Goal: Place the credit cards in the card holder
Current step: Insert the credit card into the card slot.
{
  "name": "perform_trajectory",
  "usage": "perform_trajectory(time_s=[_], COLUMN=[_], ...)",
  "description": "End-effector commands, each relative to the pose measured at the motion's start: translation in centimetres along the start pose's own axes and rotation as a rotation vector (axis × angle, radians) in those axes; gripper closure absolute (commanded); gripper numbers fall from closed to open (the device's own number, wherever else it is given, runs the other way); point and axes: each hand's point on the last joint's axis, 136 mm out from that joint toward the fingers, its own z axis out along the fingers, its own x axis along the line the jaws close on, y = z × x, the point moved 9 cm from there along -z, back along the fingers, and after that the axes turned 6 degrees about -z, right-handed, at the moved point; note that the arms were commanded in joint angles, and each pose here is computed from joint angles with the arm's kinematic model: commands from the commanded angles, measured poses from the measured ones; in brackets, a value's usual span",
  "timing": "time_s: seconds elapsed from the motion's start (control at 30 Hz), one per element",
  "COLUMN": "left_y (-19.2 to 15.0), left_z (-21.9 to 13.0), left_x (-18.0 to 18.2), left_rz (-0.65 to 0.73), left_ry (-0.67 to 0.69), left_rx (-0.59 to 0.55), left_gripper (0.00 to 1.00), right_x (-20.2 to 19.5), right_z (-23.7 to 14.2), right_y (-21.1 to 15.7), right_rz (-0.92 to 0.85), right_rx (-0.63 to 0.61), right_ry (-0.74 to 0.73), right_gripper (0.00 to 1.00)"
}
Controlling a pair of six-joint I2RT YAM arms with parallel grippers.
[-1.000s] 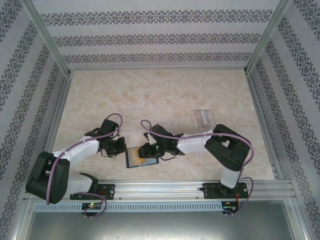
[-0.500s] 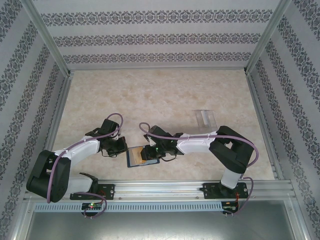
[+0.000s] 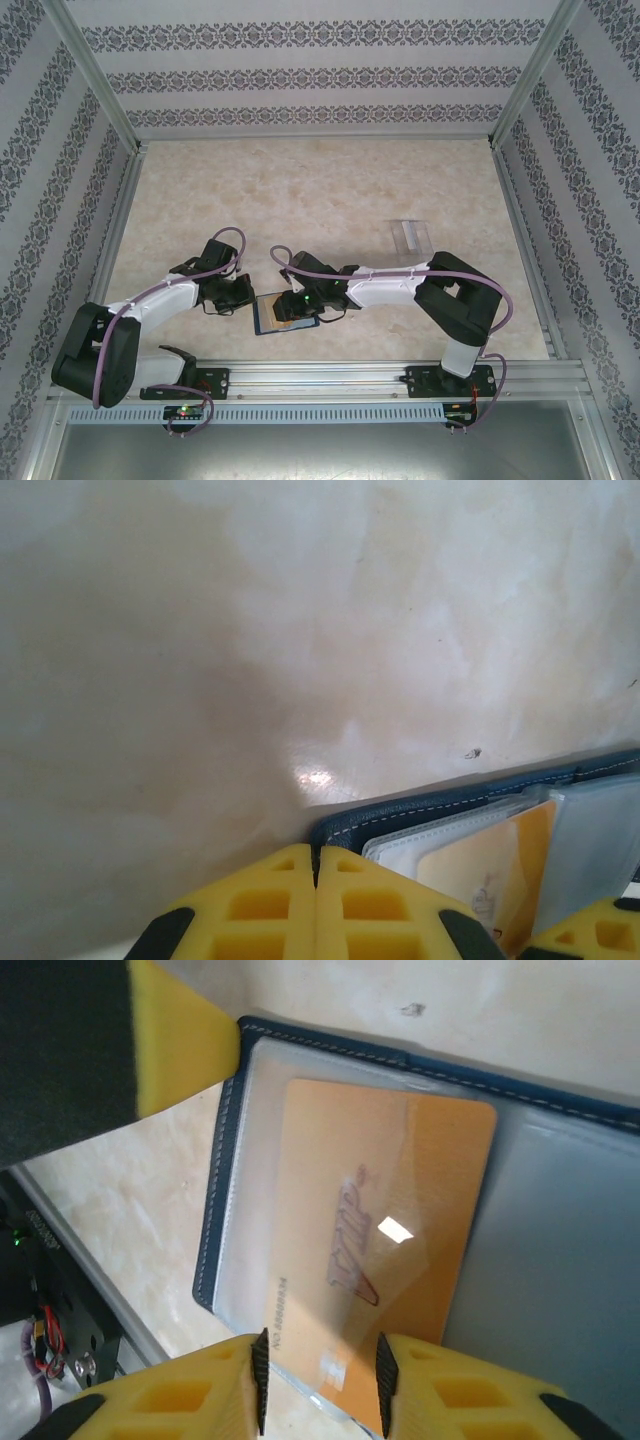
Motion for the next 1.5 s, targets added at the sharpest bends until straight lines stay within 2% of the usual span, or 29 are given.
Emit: perform_trajectory(time_s=[0.0, 0.27, 0.57, 0.7, 0.9, 1.3, 1.47], left_y=[-0.4, -0.4, -0.4, -0.3, -0.5, -0.6, -0.7], left_z=[0.0, 0.0, 0.1, 0.3, 0.3, 0.9, 0.9], left_x=[0.1, 0.1, 0.1, -0.1, 0.1, 0.2, 0.4], left_rz=[0.001, 0.007, 0.001, 0.003, 0.005, -0.026, -0.024], left_ry=[-0.007, -0.004, -0.001, -0.015, -0.006, -0.051, -0.029], left_rx=[-0.001, 0.009, 0.006, 0.017, 0.016, 0.019, 0.024], left_gripper=[1.0, 1.0, 1.0, 1.0, 1.0, 1.0, 1.0], right_x=[0.3, 0.3, 1.1, 0.2, 0.0, 1.5, 2.0], right_z=[-0.8, -0.5, -2.2, -1.5, -0.2, 0.6, 0.7], right_y=[0.0, -0.1, 0.5, 0.2, -0.1, 0.3, 0.4], right_rz=[-0.028, -0.024, -0.041, -0.043, -0.029, -0.063, -0.078], right_rx=[-0.021, -0.021, -0.077, -0.057, -0.02, -0.009, -0.004], right_ry=[-0.06, -0.057, -0.068, -0.107, -0.091, -0.025, -0.026], right_gripper=[0.58, 0.57, 0.54, 0.53, 0.53, 0.59, 0.6])
